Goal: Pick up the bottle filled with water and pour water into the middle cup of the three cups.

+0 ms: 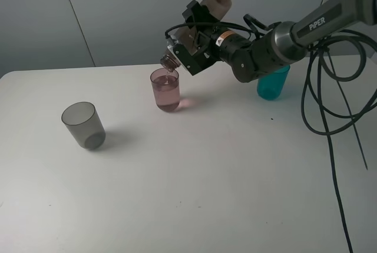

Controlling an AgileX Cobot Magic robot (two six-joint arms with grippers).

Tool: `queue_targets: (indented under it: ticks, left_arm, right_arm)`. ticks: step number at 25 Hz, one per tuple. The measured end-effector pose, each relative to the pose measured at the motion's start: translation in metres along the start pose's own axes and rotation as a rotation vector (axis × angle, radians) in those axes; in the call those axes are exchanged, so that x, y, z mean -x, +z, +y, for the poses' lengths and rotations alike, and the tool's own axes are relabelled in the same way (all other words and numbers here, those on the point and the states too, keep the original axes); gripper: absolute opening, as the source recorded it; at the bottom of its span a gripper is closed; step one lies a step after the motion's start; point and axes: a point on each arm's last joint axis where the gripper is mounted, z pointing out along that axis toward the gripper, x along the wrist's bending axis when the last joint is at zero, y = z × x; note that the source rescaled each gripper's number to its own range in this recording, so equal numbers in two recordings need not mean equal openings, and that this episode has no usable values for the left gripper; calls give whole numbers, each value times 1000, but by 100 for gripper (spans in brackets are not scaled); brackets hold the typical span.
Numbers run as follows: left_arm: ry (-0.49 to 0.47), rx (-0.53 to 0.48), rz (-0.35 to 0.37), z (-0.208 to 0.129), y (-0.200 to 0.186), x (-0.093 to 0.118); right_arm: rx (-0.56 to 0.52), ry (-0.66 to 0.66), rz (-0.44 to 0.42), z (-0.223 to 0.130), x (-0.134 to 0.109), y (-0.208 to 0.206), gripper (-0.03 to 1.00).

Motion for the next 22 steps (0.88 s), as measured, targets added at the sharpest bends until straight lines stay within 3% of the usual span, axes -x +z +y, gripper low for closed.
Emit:
queue_targets:
  ticks: [13, 15, 22]
  left_arm:
    - [0, 0, 0, 0, 0, 0]
    - [0, 0, 0, 0, 0, 0]
    - [0, 0, 0, 0, 0, 0]
  right_arm:
    - [26, -1, 0, 2, 1, 0, 2]
    - [36, 102, 18, 1, 4, -1, 2]
    - [39, 670, 68, -14, 31, -9, 2]
